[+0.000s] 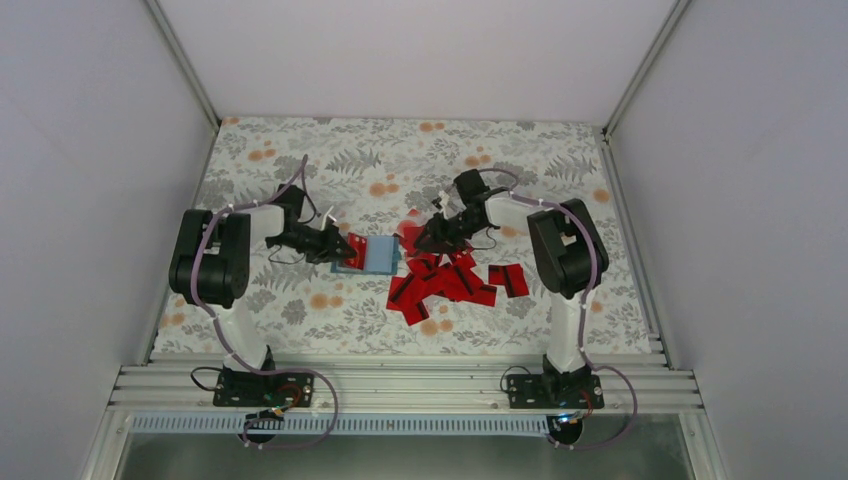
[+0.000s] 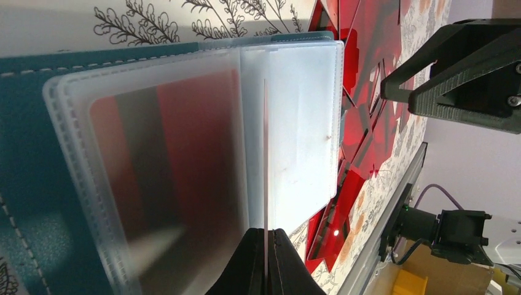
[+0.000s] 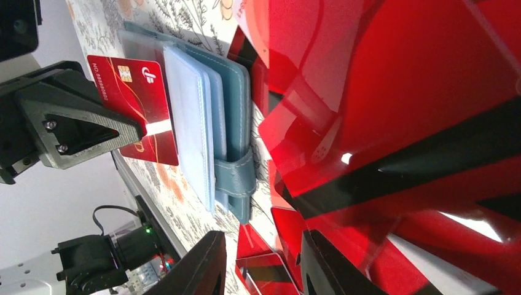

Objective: Put the credit cards into the card holder

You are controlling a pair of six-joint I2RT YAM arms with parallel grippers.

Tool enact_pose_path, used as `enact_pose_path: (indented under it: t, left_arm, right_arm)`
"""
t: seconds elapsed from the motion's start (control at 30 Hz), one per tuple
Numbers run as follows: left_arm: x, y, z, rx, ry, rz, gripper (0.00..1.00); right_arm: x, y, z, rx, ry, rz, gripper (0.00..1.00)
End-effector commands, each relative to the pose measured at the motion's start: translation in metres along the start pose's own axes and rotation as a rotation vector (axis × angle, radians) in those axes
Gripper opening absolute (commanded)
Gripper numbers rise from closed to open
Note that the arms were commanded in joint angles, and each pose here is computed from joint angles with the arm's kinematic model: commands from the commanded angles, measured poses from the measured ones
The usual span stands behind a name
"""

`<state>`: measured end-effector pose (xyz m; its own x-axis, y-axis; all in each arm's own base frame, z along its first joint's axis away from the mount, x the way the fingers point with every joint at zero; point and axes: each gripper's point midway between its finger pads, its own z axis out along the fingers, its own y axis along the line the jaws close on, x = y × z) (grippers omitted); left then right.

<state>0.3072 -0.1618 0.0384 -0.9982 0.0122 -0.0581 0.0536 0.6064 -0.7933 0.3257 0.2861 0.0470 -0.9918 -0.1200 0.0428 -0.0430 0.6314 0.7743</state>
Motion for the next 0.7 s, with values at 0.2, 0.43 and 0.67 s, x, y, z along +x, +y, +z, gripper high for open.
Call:
enact_pose_path:
  t: [0.2,0.43,0.67]
  left_arm:
    - [0.003,-0.004,0.002,0.012,0.029,0.013,0.02]
    - [0.004,-0.005,0.004,0.028,0.037,0.007,0.02]
    - [0.002,-0.005,0.008,0.048,0.041,0.008,0.02]
  right_arm:
    - [0.005,0.026,0.031,-0.047,0.062,-0.063,0.32]
    - [0.004,0.029,0.054,-0.055,0.098,-0.072,0.32]
    - [0.0,0.025,0.071,-0.048,0.118,-0.07,0.32]
